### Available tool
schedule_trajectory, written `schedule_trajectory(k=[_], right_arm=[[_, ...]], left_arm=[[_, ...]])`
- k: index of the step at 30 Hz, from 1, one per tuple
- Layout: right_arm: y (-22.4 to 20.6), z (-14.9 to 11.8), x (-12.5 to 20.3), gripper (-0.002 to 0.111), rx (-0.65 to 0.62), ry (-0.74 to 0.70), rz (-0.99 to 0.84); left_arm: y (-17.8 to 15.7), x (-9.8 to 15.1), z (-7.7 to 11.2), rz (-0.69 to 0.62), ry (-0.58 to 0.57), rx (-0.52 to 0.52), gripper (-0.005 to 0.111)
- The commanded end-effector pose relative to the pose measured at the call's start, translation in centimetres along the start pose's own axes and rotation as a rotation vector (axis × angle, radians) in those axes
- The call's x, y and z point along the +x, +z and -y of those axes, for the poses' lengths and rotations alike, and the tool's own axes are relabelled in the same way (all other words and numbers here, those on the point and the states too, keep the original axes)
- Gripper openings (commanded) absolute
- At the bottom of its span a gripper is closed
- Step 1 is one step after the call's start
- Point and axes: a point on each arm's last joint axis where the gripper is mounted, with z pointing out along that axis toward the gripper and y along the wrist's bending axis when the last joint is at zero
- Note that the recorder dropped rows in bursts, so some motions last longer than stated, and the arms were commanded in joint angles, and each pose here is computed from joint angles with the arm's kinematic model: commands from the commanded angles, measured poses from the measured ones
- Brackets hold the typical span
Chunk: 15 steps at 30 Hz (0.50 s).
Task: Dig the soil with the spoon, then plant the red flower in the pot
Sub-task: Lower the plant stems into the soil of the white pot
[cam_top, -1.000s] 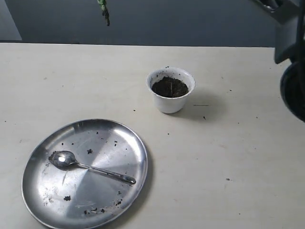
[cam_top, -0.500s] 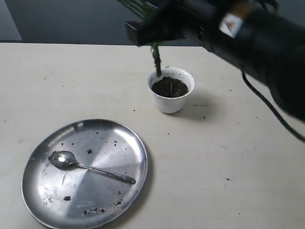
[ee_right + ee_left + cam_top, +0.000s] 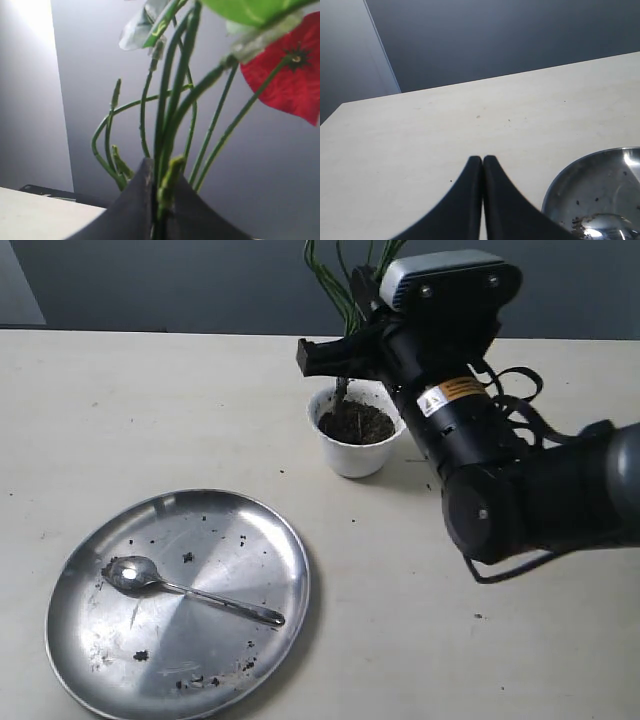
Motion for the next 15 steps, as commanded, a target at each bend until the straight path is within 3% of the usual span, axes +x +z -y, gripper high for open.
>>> schedule_trajectory(k=[1,5,8,15], right_arm=[[2.0,1.8,2.4,-0.001,0.109,-0.006,-0.040],[3.4,4.6,3.7,-0.001,0.183,0.005,-0.076],[3.9,5.9,3.9,-0.001,0.165,-0.004,-0.088],[5.0,6.5,4.3,-0.001,0.087,-0.060,-0.063]], left_arm=[[0.0,-0.1,0.0,0.006,-0.008,0.004,0.002],[0.0,-0.1,0.0,0.006,-0.008,0.004,0.002],[0.0,-0.1,0.0,0.006,-0.008,0.004,0.002],[0.0,-0.1,0.0,0.006,-0.008,0.004,0.002]])
